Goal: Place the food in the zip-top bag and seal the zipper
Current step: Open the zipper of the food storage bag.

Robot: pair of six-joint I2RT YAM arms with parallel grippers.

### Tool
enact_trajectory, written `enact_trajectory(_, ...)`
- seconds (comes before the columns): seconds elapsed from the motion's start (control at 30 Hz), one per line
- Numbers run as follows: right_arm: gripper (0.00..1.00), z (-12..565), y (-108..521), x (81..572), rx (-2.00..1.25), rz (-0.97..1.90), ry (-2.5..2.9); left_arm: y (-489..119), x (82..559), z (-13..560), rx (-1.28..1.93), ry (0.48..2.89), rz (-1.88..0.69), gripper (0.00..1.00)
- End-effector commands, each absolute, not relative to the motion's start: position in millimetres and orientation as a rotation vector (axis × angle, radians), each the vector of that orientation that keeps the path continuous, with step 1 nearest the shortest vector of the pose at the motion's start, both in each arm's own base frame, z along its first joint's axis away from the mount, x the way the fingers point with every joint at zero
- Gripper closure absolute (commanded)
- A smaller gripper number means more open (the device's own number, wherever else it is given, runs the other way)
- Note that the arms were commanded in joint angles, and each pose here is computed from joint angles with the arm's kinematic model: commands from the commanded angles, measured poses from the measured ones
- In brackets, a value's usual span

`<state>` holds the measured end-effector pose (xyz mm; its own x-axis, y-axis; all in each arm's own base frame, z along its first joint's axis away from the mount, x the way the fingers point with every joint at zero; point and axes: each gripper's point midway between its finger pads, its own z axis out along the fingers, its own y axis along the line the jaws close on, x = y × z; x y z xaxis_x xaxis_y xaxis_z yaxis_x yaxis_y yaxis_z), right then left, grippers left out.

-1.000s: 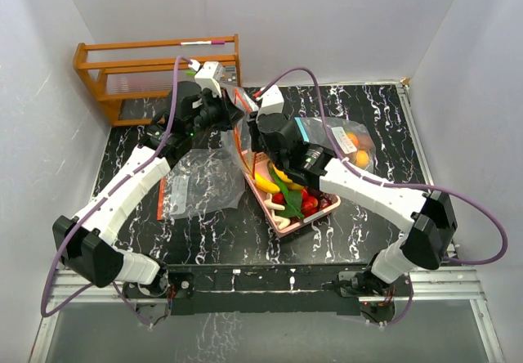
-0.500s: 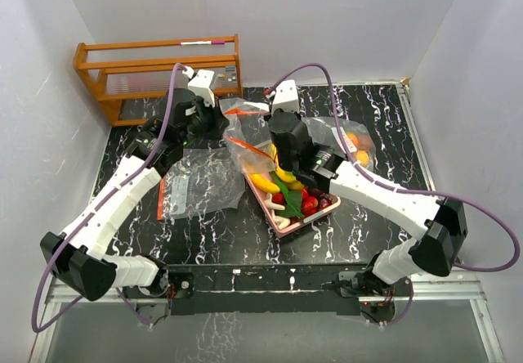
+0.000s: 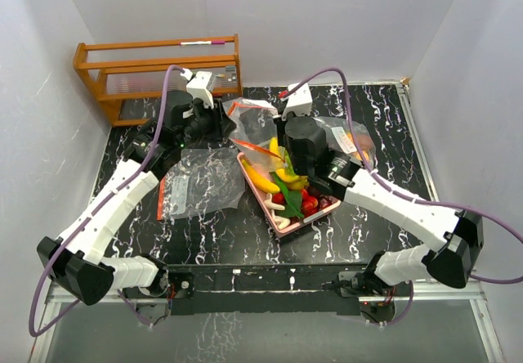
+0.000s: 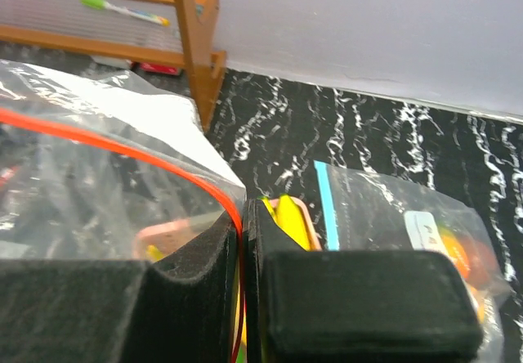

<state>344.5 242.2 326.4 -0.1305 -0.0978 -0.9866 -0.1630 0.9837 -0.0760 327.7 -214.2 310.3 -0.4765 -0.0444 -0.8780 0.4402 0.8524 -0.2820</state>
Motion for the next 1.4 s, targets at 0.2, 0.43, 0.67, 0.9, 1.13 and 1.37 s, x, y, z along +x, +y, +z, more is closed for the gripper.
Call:
enact_trajectory(0.2, 0.92, 368.9, 255.2, 338.5, -0.103, 0.293, 1.571, -260.8, 317.9, 362.3, 0.171, 1.851, -1.035, 0.41)
enact_trajectory(0.43, 0.92, 370.5, 258.5, 337.7, -0.075, 0.306, 1.536, -273.7, 306.5, 375.1, -0.003, 1.806, -1.293, 0.03)
enact_trajectory(0.67, 0.92, 376.3, 255.6, 338.4, -0.059, 0.279, 1.501, -271.6, 297.1, 345.6, -0.221, 1.862, -1.422, 0.03)
enact_trajectory(0.9, 0.92, 373.6, 266.4, 337.4, -0.083, 0.280, 1.491, -274.7, 299.0, 339.9, -0.368, 1.863, -1.527, 0.03)
enact_trajectory(1.13, 0.92, 368.6, 274.9, 335.5, -0.103, 0.253, 1.490, -281.4, 305.8, 346.2, -0.396, 1.834, -1.577, 0.03)
enact_trajectory(1.37, 0.92, 371.4, 275.9, 334.5, -0.098, 0.244, 1.476, -291.7, 303.6, 338.4, -0.365, 1.841, -1.610, 0.19)
